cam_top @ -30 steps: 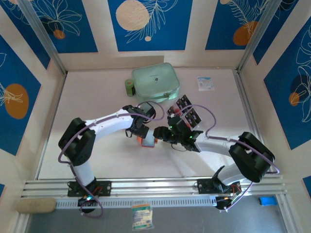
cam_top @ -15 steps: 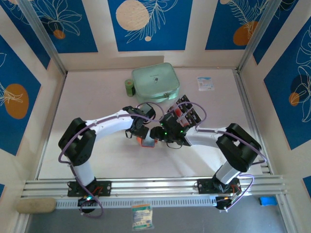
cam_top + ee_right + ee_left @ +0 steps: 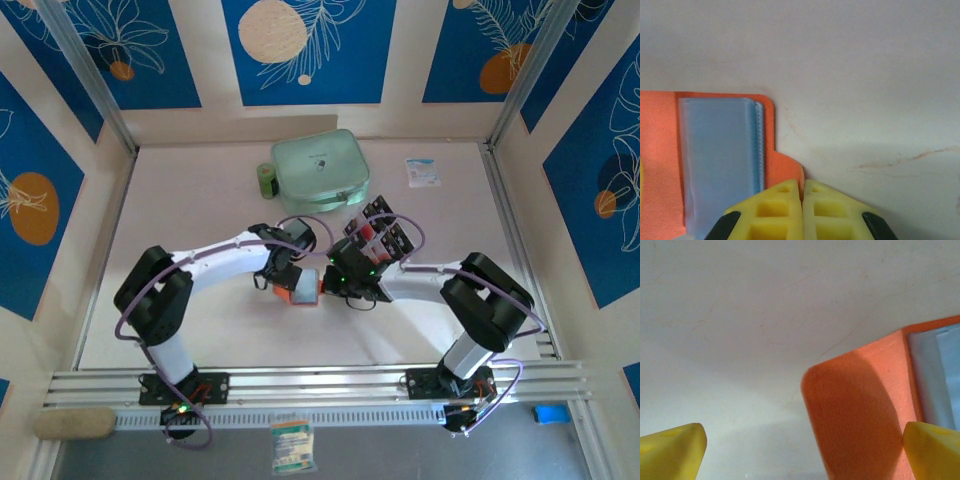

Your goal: Put the credit cards into the card holder

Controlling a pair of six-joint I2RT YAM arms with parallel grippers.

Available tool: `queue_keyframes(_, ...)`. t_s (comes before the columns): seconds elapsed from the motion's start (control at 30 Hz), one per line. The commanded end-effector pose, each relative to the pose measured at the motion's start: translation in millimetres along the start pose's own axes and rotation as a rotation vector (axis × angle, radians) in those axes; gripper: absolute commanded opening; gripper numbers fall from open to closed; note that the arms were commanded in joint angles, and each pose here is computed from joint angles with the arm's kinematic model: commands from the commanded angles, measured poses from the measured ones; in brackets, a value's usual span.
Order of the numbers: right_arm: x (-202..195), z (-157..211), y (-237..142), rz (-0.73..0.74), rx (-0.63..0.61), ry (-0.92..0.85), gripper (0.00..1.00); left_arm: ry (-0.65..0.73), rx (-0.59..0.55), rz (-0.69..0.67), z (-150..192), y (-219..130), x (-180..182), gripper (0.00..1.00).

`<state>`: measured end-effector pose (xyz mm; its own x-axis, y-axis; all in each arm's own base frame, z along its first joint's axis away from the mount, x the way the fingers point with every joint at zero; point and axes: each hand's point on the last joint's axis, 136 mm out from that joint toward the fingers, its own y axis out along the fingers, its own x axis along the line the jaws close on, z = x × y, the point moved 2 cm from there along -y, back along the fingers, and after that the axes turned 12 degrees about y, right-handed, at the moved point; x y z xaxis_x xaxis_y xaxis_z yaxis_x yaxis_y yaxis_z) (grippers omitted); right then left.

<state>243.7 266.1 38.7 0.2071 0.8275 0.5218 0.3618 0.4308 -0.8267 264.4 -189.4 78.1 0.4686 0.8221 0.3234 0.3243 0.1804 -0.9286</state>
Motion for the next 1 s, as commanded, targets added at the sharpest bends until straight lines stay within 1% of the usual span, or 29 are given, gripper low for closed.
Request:
queue_keyframes(0.0,-9,1,-3,0.016,-0.002,0.031,0.00,-0.005,0.008,-0.042,12,-1,6,1.00)
queue_keyframes(0.33,-14,9,-5,0.008,0.003,0.060,0.00,0.025,0.073,-0.093,30,19,8,1.00)
queue_keyframes(0.57,-7,15,-4,-0.018,0.018,0.063,0.00,0.044,0.097,-0.113,26,21,8,1.00)
queue_keyframes(0.7,1,20,-4,-0.051,0.031,0.060,0.00,0.015,0.081,-0.070,17,15,3,1.00)
queue_keyframes(0.97,11,24,-4,-0.110,0.057,0.052,0.00,-0.091,0.051,0.100,8,8,-22,1.00)
